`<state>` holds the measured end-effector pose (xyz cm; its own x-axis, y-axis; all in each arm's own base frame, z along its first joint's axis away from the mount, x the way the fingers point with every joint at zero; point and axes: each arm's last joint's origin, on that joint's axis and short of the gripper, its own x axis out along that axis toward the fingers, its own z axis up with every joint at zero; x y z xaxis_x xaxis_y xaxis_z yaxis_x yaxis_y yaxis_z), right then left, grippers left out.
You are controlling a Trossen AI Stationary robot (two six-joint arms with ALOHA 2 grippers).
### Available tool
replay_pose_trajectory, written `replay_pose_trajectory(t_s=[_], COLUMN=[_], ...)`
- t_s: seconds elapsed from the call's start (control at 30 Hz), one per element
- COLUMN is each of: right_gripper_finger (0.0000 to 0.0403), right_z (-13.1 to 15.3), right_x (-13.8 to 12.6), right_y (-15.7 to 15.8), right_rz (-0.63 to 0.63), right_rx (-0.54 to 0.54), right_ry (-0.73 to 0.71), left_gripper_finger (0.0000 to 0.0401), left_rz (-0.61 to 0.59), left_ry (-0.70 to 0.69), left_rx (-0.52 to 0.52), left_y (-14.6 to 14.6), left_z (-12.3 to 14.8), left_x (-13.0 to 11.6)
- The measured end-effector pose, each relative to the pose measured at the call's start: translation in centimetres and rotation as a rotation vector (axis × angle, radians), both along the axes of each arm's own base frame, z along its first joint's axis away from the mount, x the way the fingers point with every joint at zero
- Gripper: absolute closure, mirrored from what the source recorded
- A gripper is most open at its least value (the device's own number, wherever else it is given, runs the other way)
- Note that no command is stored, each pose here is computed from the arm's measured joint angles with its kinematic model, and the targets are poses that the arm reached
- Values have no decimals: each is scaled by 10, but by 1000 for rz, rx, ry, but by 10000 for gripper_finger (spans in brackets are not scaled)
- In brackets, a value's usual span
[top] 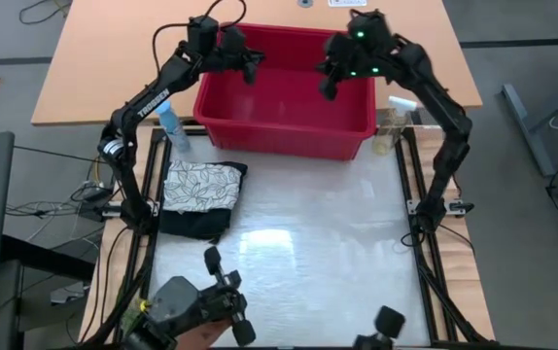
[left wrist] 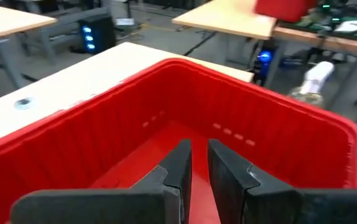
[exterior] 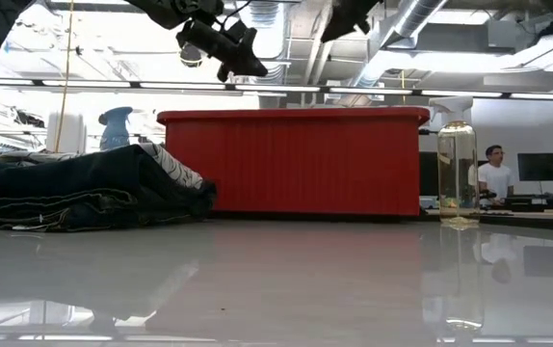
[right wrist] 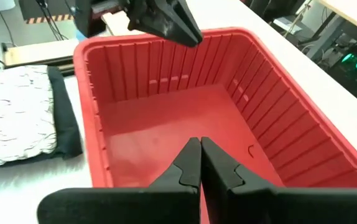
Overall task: Fold Laundry from Bin
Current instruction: Adjust the red laundry bin
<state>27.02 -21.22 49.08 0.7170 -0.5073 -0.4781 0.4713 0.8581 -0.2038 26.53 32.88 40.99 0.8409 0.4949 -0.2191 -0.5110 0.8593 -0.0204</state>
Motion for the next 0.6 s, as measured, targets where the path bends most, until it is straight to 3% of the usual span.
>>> replay_pose_trajectory(t_s=[0.17, 0.5, 0.6], right_gripper_finger=[373, 374, 374], right_z=[16, 34, 39], right_x=[-24, -58, -68], right_y=[19, 46, 54], right_rz=[6, -4, -19], right_rx=[-2, 13, 30], right_ry=[-8, -19, -42], left_gripper_finger=[360, 360, 360], left_rz=[-54, 7, 5], left_ry=[-10, 83, 124], left_rx=[-15, -47, -99], left_y=[0, 20, 22], left_z=[-4, -54, -67], left_x=[6, 37, 41])
